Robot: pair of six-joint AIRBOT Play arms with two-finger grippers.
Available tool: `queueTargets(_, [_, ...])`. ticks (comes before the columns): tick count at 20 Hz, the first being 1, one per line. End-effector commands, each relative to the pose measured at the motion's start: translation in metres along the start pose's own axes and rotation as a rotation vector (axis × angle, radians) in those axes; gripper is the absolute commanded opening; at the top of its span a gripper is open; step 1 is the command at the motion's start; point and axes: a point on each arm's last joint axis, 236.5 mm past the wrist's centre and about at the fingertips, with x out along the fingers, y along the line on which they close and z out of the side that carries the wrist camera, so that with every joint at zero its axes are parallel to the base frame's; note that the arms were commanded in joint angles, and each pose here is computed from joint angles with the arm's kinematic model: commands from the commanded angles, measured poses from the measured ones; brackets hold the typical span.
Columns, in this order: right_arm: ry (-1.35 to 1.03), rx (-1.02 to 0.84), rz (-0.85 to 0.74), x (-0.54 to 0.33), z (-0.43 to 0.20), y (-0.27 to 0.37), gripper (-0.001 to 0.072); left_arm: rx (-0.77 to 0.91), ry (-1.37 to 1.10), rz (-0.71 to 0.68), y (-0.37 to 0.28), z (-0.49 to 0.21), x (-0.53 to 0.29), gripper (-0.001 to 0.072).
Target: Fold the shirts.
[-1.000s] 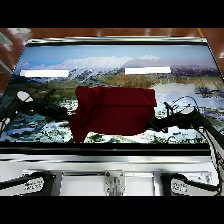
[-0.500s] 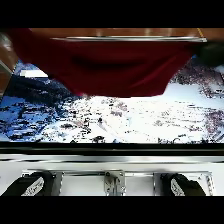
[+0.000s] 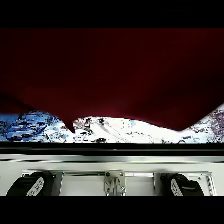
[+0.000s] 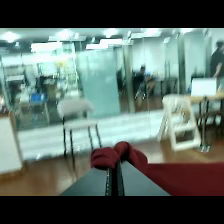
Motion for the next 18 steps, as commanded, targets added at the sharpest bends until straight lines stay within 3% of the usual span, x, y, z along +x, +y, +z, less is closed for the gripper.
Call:
queueTargets(1, [0.388, 0.051, -0.063, 0.021, -0.093, -0.026, 0.0063, 0.022, 0.266, 0.035, 0.017, -0.076, 0.013, 0.0044])
queueTargets(6, [0.875, 0.19, -0.065, 0.096, -0.261, -0.06, 0.0064, -0.117, 0.627, 0.003, 0.032, -0.246, 0.068, 0.0044])
queueTargets(11, [1.076, 0.248, -0.147, 0.17, -0.409, -0.109, 0.0063, -0.305, 0.921, -0.004, 0.036, -0.435, 0.108, 0.0044])
queueTargets(18, [1.147, 0.403, -0.231, 0.204, -0.5, -0.123, 0.0064, -0.836, 1.142, -0.131, -0.029, -0.584, 0.135, 0.0044])
